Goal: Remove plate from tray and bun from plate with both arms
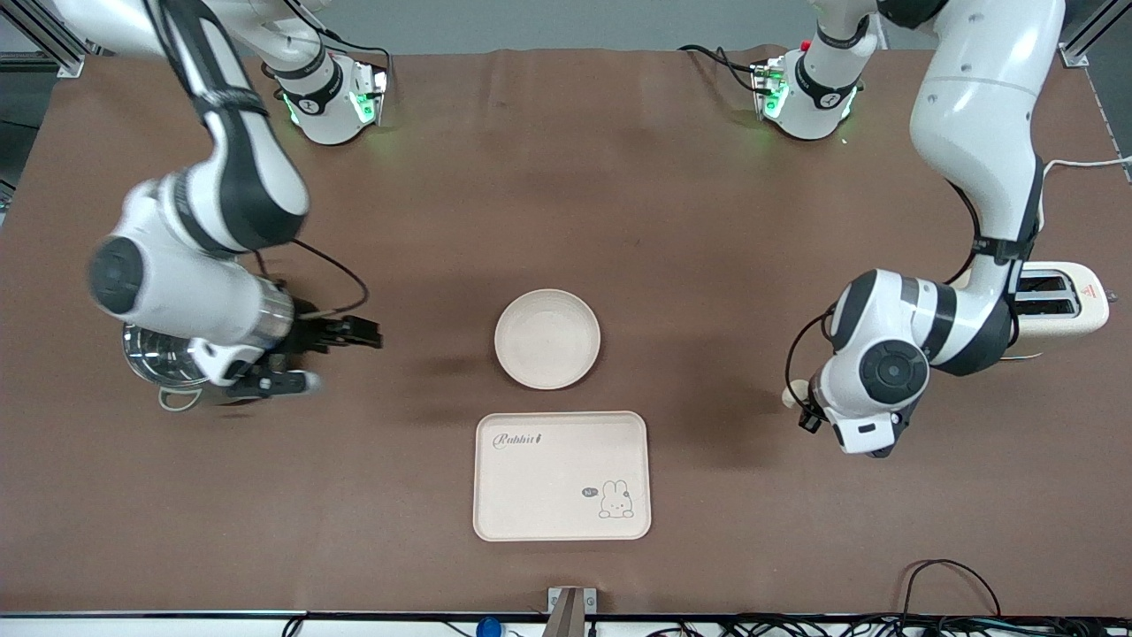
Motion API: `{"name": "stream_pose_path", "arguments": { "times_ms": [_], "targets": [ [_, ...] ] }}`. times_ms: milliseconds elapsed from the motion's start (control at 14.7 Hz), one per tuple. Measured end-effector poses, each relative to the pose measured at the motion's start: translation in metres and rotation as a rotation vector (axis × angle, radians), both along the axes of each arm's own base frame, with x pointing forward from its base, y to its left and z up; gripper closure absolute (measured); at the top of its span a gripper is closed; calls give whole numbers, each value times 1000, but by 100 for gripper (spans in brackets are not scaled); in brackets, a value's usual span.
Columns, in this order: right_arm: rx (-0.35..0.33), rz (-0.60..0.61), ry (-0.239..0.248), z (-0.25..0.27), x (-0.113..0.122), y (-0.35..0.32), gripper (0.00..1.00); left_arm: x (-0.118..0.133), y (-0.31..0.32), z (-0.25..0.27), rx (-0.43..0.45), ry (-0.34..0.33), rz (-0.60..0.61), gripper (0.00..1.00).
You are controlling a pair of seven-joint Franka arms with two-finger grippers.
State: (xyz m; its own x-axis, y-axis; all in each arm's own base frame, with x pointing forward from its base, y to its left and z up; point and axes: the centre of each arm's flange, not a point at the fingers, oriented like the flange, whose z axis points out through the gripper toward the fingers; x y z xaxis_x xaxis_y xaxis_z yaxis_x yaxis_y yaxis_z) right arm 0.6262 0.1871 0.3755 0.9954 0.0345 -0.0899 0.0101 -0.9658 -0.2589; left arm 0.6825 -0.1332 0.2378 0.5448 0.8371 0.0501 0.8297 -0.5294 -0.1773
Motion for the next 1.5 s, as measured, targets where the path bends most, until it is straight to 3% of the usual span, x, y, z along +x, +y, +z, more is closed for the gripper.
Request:
{"name": "stream_pose_path", "arguments": {
  "times_ms": [272, 477, 817, 953, 1089, 1294, 1498],
  "targets": [
    [27, -8, 0, -52, 2, 33, 0, 2, 26, -35, -7, 27, 29, 94],
    [28, -16, 0, -61, 3, 33, 0, 5, 35, -32, -9, 20, 42, 85],
    [28, -15, -1, -61, 3, 34, 0, 14, 33, -13, -17, -17, 43, 38],
    [27, -24, -2, -60, 5, 28, 0, 24, 29, 17, -29, -67, 39, 23],
    [26, -39, 5, -53, 10, 15, 0, 29, 25, 60, -32, -97, -3, 1],
    [34, -68, 31, -13, 17, -22, 0, 24, 27, 143, -26, -138, -136, 0],
    [44, -94, 19, 43, 15, -75, 0, 4, 45, 227, -33, -150, -266, 0]
  ]
}}
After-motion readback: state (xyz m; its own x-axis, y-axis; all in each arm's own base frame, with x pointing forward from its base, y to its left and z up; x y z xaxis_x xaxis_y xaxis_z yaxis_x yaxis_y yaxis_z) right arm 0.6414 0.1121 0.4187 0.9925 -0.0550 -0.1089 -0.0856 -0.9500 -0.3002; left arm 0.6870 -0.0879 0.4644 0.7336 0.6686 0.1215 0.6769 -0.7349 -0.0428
